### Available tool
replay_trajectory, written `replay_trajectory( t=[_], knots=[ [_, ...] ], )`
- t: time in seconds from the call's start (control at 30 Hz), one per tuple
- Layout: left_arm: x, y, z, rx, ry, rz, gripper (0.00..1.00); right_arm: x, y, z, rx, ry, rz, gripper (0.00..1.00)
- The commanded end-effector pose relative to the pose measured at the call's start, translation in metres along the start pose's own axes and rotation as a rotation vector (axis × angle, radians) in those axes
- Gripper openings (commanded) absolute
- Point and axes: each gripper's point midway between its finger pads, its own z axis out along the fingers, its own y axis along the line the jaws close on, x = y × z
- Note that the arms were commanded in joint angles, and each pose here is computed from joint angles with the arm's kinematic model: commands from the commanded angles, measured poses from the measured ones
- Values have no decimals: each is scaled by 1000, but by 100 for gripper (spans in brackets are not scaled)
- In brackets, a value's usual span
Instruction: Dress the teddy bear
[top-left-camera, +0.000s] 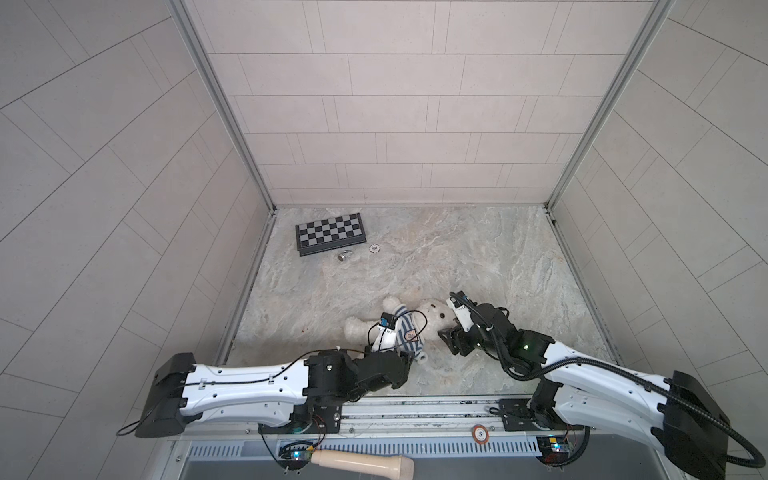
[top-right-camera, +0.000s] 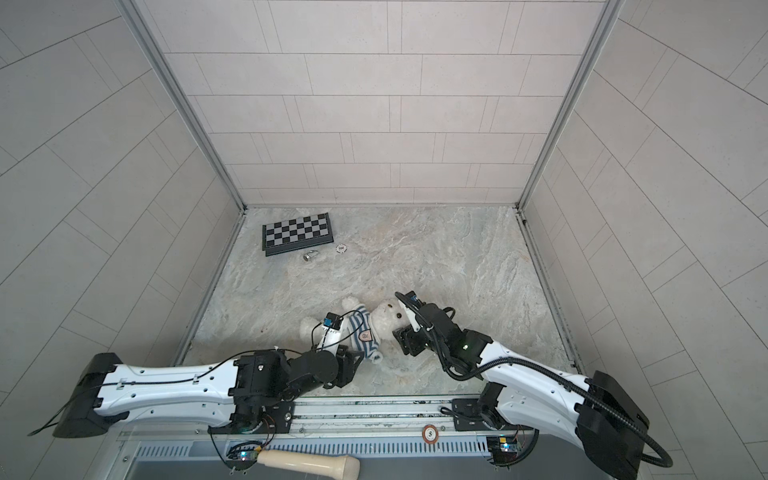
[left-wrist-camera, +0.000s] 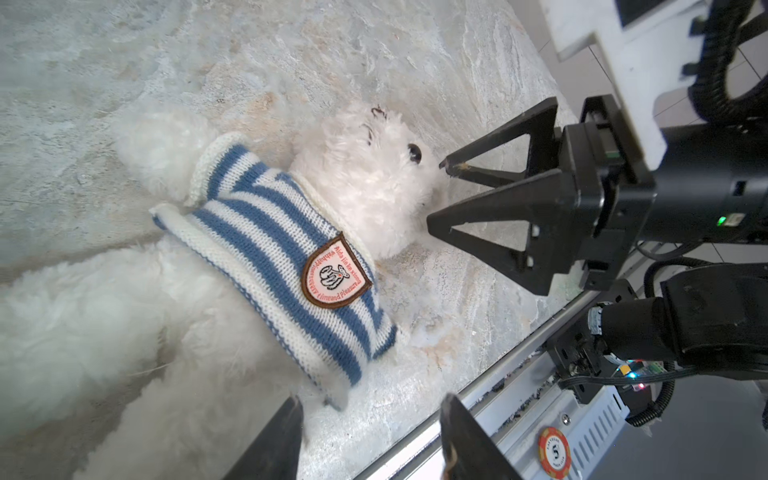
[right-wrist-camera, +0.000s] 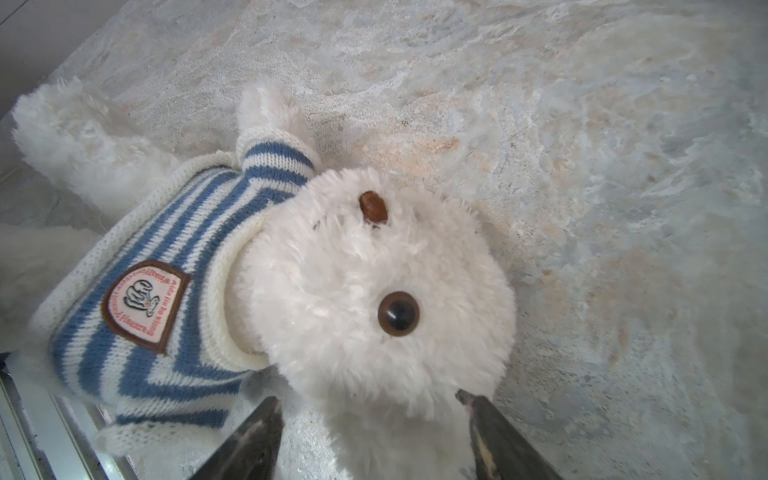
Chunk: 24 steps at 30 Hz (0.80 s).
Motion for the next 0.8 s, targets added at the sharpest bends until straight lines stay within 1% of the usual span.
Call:
replay_trajectory(
  t=[0.0,0.1,0.2,0.27,0.3,0.33,0.43,0.57,0.73,0.77],
  knots=[
    [-2,15,8,-37,-48,-42,57,-3,0,13,-1,-15,18,71],
    [-1,27,20,-26,-50,-79,55,0,1,23,-11,-3,27,70],
    [-4,37,29,-37,-38,-69,53,4,4,30,-26,16,43,64],
    [-5,45,36,-59,-29,-56,51,7,3,34,-26,19,50,56],
    [-3,45,40,-43,-4,-58,49,7,4,35,-33,15,52,51],
    [-3,47,43,-40,0,-61,48,6,5,36,-39,9,49,44],
    [-6,59,48,-51,7,-65,42,3,7,35,-42,10,58,29],
    [-9,73,48,-68,4,-58,40,5,14,31,-57,16,59,20],
    [-15,91,47,-91,-15,-40,37,11,31,24,-98,19,52,1],
    [-16,93,47,-92,-20,-34,37,12,34,22,-107,18,51,0]
  ],
)
